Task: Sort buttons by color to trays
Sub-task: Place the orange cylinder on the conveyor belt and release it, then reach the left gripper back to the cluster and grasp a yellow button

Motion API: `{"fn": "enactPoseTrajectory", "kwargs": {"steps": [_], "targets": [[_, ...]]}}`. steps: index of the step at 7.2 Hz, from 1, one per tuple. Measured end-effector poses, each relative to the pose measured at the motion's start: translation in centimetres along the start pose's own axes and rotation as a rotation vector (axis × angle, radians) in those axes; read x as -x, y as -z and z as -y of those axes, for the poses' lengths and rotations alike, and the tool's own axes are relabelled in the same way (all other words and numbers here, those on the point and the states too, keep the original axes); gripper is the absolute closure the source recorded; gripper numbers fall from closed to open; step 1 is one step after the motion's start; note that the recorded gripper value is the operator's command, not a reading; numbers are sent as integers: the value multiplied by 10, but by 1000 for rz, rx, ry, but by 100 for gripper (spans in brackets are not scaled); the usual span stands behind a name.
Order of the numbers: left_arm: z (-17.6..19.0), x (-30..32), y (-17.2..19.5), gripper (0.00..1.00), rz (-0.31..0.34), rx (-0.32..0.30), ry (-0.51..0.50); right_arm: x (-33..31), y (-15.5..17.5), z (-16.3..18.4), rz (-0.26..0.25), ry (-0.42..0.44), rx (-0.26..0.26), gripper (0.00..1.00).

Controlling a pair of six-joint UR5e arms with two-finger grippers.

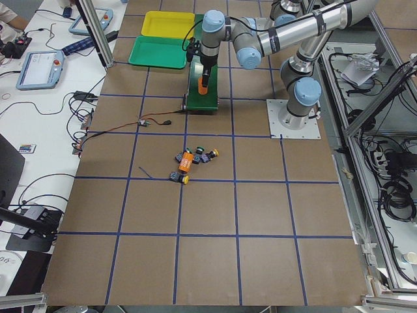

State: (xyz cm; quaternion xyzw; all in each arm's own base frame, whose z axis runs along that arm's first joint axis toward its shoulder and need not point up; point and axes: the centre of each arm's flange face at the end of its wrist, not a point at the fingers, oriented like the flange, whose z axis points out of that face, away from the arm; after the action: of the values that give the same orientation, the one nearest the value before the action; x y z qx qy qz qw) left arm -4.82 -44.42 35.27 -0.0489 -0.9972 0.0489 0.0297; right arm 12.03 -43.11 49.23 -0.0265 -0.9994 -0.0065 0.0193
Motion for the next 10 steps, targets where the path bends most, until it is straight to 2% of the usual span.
{"fn": "enactPoseTrajectory", "kwargs": {"steps": [2,4,9,10], "targets": [[-2,76,-5,1,3,-1,69,0,0,0,1,-20,1,0],[3,126,-19,1,29,-29,44,0,-1,0,0,-22,1,0],[27,226,-87,2,60,-26,-302,-1,-2,0,-13,-23,10,0],[38,241,-98,2,60,-25,-339,-1,-4,-1,-14,-23,14,0]]}}
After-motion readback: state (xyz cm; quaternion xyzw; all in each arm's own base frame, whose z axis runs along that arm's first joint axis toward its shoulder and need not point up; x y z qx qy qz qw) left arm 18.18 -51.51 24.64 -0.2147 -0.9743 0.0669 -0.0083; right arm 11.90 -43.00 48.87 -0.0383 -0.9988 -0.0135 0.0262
